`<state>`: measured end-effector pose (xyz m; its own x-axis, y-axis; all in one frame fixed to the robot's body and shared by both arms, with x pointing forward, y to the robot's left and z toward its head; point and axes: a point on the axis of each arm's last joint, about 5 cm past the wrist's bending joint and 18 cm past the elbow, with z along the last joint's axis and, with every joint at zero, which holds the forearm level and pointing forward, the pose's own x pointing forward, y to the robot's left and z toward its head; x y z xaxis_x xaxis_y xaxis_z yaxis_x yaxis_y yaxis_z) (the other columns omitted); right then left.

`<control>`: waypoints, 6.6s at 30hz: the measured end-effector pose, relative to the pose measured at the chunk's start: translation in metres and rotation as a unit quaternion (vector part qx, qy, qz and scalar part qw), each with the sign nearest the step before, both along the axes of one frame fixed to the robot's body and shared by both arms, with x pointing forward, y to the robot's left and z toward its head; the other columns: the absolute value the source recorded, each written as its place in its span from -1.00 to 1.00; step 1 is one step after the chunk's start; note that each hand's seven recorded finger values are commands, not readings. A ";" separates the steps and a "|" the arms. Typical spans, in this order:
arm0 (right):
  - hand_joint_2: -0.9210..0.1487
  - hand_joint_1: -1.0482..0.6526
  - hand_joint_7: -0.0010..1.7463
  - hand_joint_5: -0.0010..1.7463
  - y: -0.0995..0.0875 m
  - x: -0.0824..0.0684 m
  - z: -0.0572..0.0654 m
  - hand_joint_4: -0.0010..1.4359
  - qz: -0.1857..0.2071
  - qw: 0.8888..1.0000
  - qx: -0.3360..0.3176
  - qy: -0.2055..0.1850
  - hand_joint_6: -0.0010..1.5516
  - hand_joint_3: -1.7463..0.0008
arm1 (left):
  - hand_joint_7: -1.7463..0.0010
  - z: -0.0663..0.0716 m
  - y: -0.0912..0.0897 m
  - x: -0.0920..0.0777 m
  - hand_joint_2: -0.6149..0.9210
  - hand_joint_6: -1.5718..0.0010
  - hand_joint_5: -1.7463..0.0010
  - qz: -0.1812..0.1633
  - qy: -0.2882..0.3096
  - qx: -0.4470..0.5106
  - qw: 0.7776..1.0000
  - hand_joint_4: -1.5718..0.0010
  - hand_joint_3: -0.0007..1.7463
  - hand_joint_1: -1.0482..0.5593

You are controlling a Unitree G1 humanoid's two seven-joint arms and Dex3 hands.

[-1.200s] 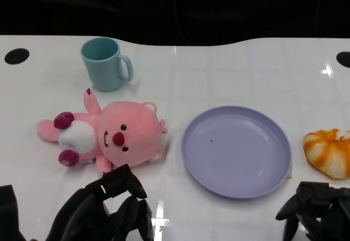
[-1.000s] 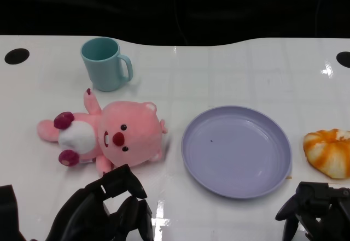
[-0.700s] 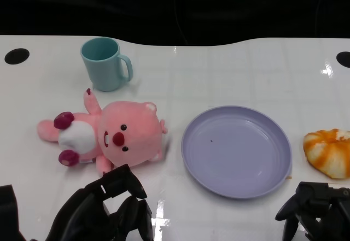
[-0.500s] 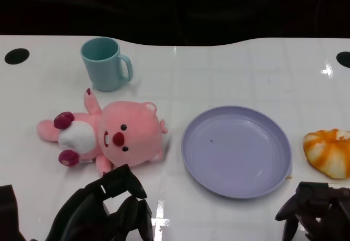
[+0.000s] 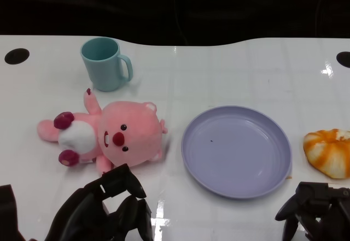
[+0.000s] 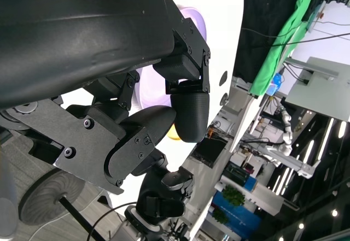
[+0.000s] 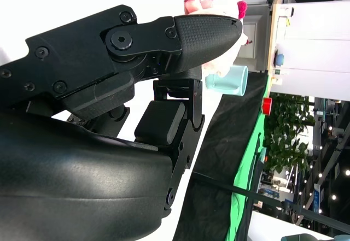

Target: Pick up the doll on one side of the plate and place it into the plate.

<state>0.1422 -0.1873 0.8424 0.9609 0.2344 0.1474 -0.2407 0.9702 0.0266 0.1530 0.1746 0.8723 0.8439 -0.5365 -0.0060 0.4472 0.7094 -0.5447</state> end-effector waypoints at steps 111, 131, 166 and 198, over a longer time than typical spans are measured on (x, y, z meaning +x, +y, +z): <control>-1.00 -0.95 0.07 0.48 0.003 0.004 0.003 0.52 -0.005 1.000 0.004 -0.011 0.41 0.60 | 0.98 0.033 -0.020 0.155 0.99 0.73 0.86 -0.095 -0.224 0.837 0.491 0.91 -0.99 -0.56; -1.00 -0.96 0.05 0.46 0.003 0.002 0.003 0.52 -0.003 1.000 0.003 -0.010 0.42 0.63 | 0.86 0.011 -0.026 0.160 1.00 -0.14 0.72 -0.074 -0.208 0.826 0.519 -0.05 -0.93 0.02; -1.00 -0.92 0.01 0.44 0.003 0.002 0.003 0.52 -0.003 1.000 0.003 -0.011 0.43 0.61 | -1.00 0.000 -0.026 0.141 0.56 0.19 -1.00 0.108 -0.342 0.726 0.586 -0.12 0.09 0.08; -1.00 -0.92 0.07 0.47 0.004 0.002 0.003 0.49 -0.005 1.000 0.003 -0.005 0.40 0.59 | -1.00 0.068 -0.086 0.141 0.51 0.20 -1.00 0.087 -0.405 0.671 0.615 -0.15 0.12 -0.02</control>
<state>0.1446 -0.1830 0.8455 0.9617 0.2237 0.1582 -0.2313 0.9724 0.0309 0.2941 0.0890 0.9408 0.9053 -0.4089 0.1152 0.0399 0.3518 0.9352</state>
